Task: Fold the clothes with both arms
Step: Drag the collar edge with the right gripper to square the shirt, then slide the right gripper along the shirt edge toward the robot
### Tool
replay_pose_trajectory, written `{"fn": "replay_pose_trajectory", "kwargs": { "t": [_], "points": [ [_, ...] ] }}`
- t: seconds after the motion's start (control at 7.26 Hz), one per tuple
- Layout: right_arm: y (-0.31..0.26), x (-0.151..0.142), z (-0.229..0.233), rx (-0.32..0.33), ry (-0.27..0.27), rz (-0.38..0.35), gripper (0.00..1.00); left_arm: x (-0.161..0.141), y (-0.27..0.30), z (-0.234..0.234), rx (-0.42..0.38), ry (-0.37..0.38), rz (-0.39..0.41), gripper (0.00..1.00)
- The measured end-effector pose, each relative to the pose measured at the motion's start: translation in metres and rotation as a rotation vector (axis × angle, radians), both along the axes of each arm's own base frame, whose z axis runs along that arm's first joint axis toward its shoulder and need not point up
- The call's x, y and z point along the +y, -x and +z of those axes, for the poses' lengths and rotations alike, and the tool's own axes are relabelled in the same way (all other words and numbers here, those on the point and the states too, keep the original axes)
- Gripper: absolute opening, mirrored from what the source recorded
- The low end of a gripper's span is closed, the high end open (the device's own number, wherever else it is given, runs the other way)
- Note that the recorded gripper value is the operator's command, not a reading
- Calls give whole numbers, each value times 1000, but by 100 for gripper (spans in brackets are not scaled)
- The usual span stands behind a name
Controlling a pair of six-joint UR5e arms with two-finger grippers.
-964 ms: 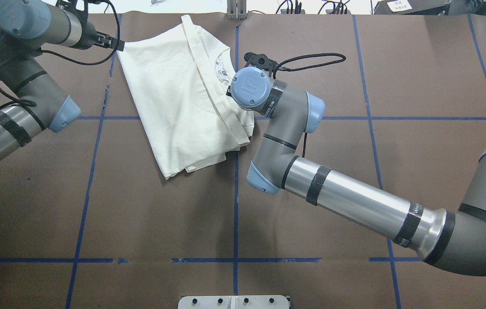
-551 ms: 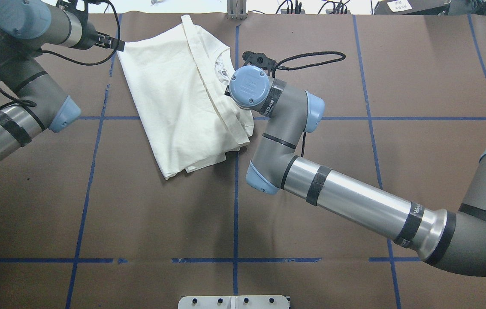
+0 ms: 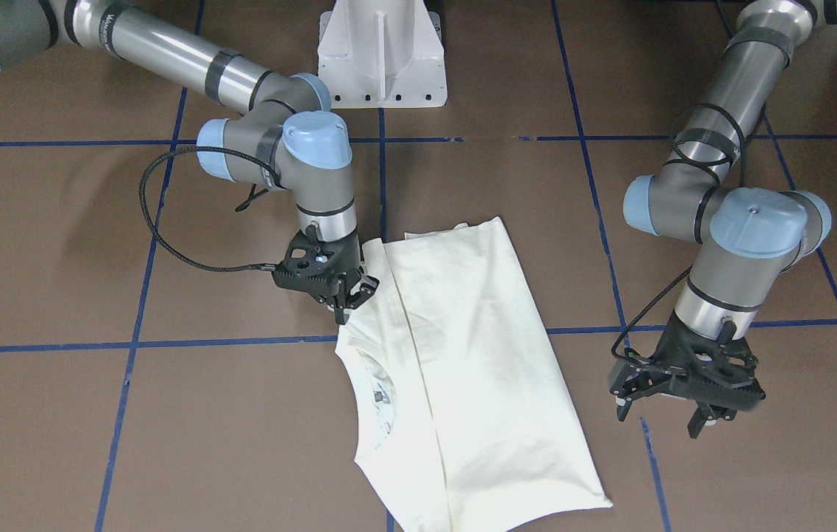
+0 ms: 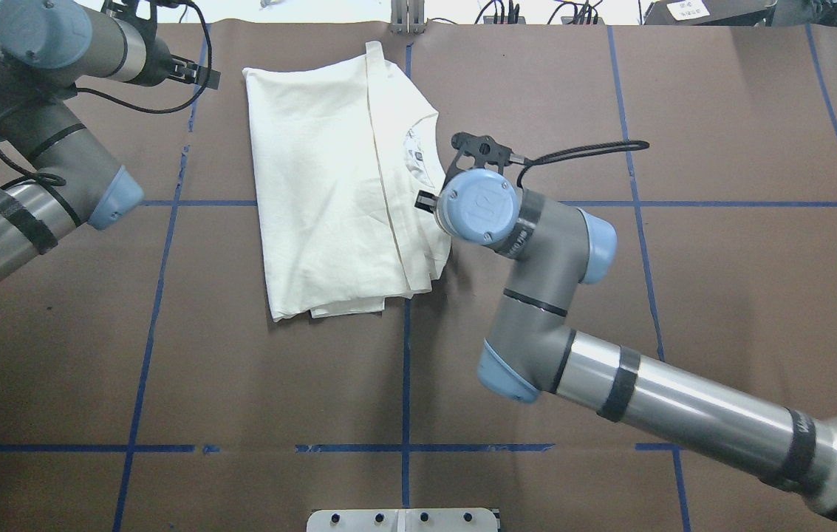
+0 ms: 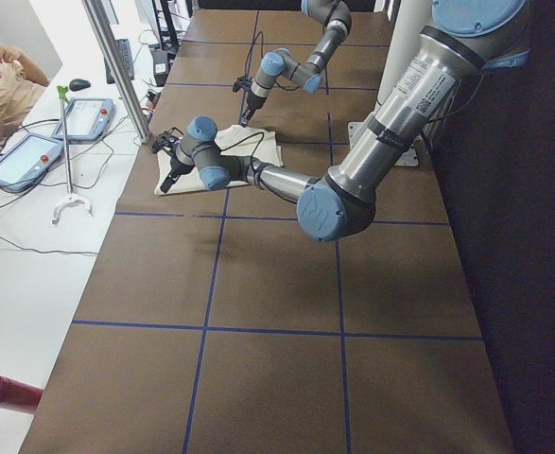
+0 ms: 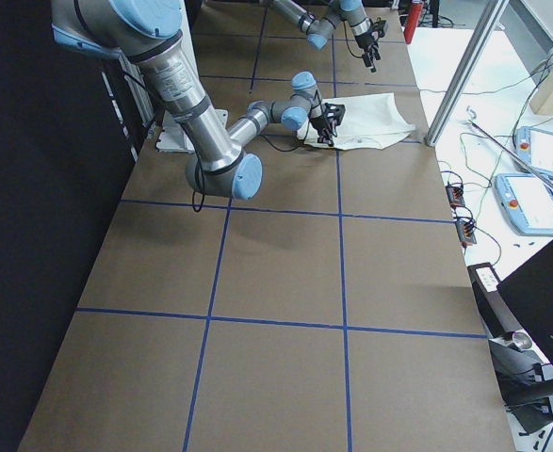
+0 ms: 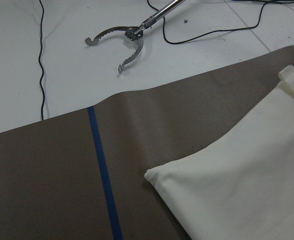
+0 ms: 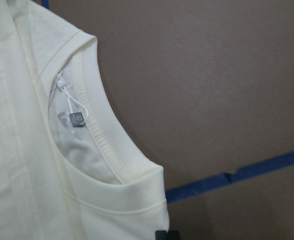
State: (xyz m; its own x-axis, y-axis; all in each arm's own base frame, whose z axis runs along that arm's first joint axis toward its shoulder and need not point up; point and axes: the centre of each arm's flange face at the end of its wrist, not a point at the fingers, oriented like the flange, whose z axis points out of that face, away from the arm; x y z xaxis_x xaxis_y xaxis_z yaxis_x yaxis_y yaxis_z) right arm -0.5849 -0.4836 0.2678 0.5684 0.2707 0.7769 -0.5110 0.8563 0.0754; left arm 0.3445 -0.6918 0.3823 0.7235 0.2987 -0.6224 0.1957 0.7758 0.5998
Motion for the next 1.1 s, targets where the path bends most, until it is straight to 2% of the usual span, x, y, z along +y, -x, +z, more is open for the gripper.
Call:
{"fn": "replay_pose_trajectory", "kwargs": {
  "t": [0.28,0.55,0.69,0.96,1.1],
  "points": [
    [-41,66,37,-4,-35,-26,0,8,-7,-9,11,-16,14,100],
    [-81,102,66,8,-42,-45,0,15,-12,-8,13,-17,24,100],
    [-89,107,73,16,-43,-51,99,15,-12,-8,13,-17,26,100],
    [-92,113,72,17,-48,-64,100,16,-13,-8,13,-17,26,100],
    [-92,117,61,31,-68,-96,100,16,-13,-8,13,-17,26,100]
  ]
}}
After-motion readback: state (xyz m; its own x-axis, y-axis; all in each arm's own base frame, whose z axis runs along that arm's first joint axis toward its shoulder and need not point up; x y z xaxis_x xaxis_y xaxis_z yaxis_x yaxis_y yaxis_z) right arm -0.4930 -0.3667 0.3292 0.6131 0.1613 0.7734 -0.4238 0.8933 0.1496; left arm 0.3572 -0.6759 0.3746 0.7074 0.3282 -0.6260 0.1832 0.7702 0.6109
